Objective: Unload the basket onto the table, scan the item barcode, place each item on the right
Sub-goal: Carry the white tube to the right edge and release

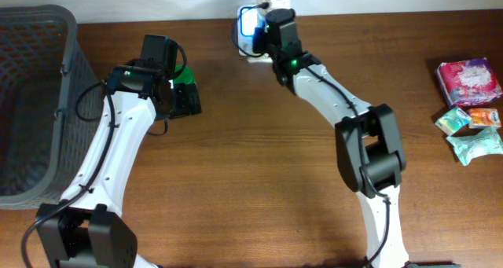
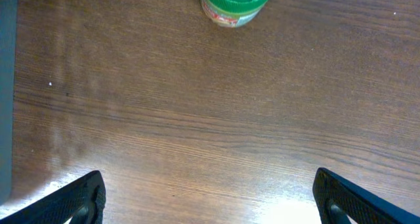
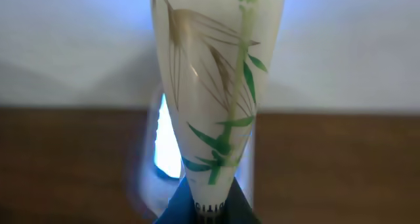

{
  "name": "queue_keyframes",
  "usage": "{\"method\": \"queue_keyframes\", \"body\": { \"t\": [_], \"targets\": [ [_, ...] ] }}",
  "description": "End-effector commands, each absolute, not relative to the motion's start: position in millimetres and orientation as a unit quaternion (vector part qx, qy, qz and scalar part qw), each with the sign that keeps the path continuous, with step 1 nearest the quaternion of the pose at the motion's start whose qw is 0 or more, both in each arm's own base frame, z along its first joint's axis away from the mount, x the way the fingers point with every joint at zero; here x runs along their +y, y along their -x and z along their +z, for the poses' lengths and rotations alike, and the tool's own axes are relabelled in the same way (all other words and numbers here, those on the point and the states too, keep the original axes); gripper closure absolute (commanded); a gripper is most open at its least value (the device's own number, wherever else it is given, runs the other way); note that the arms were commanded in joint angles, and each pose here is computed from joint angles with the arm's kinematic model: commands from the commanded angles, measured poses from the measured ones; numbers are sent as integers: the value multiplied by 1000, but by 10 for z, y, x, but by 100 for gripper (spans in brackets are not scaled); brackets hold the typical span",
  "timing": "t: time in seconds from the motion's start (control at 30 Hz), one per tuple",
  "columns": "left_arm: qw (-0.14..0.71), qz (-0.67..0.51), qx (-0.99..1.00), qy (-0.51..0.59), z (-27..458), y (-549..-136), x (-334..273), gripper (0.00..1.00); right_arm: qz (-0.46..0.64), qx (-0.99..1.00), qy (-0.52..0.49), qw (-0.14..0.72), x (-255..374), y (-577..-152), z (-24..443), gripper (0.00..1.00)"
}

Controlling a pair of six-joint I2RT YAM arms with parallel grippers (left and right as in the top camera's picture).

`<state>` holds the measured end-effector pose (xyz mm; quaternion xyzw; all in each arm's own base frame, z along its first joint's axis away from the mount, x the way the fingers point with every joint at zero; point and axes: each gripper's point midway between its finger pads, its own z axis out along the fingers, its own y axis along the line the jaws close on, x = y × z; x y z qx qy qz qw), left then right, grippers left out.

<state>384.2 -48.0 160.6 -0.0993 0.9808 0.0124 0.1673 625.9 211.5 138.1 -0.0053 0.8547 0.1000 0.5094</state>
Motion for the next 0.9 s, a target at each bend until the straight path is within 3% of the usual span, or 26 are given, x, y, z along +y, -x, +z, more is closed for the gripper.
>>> {"method": "queue_keyframes", "body": {
  "t": [0.0,0.1,0.17,0.27,0.5,0.73,0.87],
  "targets": [
    [166,22,981,94,1589,-3847,-444,1,39,826,-80,557,1122,-6224,2426,96],
    [166,22,981,94,1589,-3847,-444,1,-16,855,-196,480,158,-5887,2322,96],
    [166,22,981,94,1589,-3847,-443,1,-60,840,-368,393,-737,-5409,2024,96],
    [166,22,981,94,1590,-3848,-443,1,-96,795,-525,288,-1578,-4743,1686,96],
    [166,22,981,94,1589,-3847,-443,1,-170,714,-655,180,-2902,-3569,1443,96],
    [166,22,981,94,1589,-3847,-444,1,-194,654,-725,100,-3405,-2666,1097,96],
    [166,22,981,94,1590,-3848,-443,1,-198,664,-716,84,-3462,-2505,883,96]
  ]
}}
